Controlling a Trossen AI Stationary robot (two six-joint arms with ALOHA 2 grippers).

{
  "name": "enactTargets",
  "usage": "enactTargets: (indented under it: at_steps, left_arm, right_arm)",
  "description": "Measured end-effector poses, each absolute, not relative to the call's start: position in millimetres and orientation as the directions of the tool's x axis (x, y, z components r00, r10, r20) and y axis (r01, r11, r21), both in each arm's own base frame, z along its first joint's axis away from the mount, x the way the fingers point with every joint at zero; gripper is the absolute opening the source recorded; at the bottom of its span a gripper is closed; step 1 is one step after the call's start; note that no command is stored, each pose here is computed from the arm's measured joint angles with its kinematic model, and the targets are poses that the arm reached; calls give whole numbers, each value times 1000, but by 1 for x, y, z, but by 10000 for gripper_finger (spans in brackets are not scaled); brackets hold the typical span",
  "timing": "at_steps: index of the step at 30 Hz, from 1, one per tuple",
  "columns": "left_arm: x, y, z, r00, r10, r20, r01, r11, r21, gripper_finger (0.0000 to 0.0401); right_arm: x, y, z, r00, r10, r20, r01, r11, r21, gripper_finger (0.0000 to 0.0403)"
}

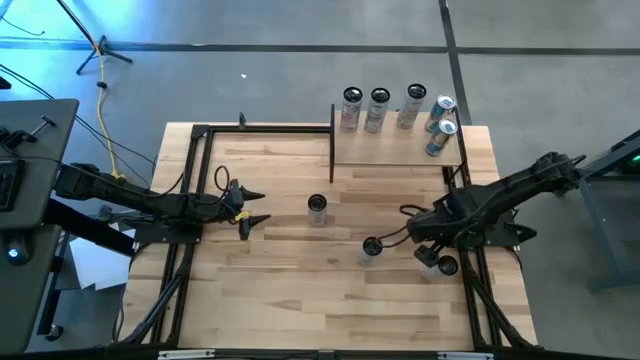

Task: Place canned beverage on shelf
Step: Put the white yellow soda can on the shelf aligned with the white yellow soda can

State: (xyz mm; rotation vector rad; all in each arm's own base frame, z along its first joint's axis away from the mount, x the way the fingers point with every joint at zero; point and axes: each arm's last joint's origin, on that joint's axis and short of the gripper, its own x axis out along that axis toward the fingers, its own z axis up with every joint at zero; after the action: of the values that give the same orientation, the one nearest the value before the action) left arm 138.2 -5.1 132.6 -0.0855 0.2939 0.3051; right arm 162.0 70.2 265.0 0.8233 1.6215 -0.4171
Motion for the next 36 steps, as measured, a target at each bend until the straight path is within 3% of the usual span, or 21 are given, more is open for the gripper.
enactTargets:
  at_steps: [5, 12, 17, 24, 32, 36]
  left_arm:
    - [138, -5, 133, 912, 283, -298, -308, 951, -38, 305]
    - [138, -5, 133, 912, 283, -298, -308, 951, -39, 305]
    - [138, -5, 133, 912, 284, -298, -308, 951, -38, 305]
    - [138, -5, 133, 912, 284, -298, -308, 951, -39, 305]
    - [138, -5, 133, 912, 283, -298, -308, 951, -38, 305]
    - [138, -5, 133, 912, 283, -298, -308, 951, -38, 305]
  right_arm:
    - [154, 84, 281, 24, 318, -948, 686, 685, 247, 395]
    - [137, 106, 290, 52, 263, -963, 592, 769, 242, 395]
    - [124, 122, 285, 10, 194, -981, 525, 834, 170, 395]
    - [117, 138, 277, 46, 56, -997, 459, 885, 71, 395]
    - [123, 150, 258, -5, -23, -1000, 445, 895, -23, 395]
    - [127, 152, 256, 44, -46, -998, 496, 868, -18, 395]
